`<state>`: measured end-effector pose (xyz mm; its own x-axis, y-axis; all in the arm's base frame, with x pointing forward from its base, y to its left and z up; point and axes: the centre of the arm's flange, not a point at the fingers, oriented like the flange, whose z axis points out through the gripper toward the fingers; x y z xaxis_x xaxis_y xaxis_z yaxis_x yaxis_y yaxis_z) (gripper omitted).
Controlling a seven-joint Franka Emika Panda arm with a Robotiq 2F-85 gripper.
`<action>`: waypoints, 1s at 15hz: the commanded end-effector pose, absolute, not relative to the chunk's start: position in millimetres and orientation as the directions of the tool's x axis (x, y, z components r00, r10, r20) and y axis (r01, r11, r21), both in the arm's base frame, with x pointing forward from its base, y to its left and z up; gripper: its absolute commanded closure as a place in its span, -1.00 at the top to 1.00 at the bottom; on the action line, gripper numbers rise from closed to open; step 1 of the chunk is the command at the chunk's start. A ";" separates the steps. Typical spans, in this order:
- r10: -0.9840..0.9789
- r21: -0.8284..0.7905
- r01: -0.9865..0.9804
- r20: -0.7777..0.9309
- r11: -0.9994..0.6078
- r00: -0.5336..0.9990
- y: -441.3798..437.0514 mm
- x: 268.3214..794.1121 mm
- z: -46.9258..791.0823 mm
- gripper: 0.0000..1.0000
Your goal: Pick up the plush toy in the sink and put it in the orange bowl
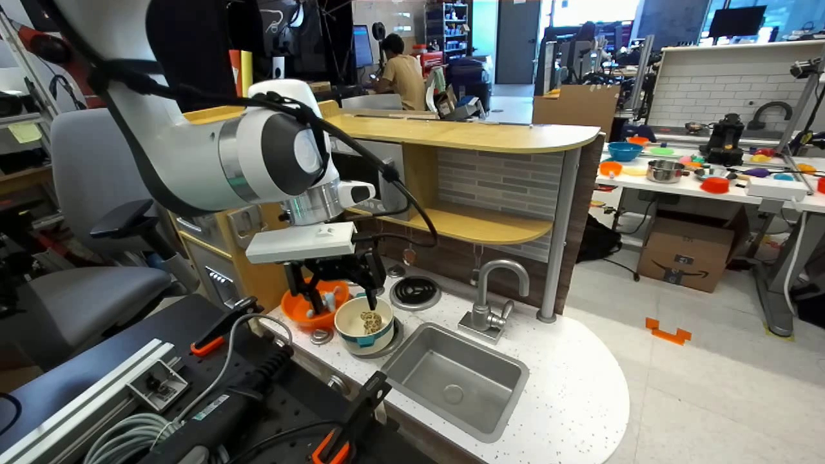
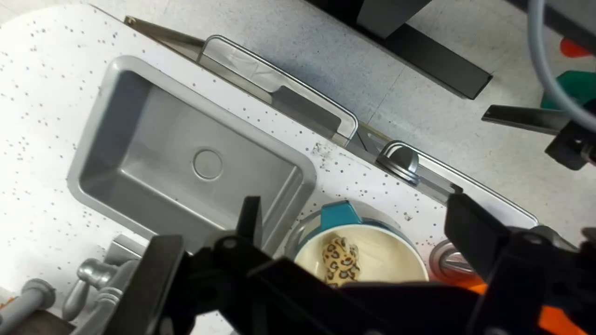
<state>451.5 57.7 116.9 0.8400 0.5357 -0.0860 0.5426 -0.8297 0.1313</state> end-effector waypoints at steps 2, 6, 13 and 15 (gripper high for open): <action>0.441 0.067 0.440 -0.003 -0.895 0.897 -7.4 409.2 199.8 1.00; 0.325 0.035 0.324 0.032 -0.945 0.945 -59.7 377.5 248.9 1.00; 0.205 0.041 0.204 0.018 -0.978 0.979 -115.0 354.8 319.6 1.00; 0.214 0.034 0.214 0.021 -0.976 0.977 -112.7 366.0 299.4 1.00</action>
<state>365.7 -112.9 299.8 0.9767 0.2138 0.0207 0.2130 -0.9765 0.0340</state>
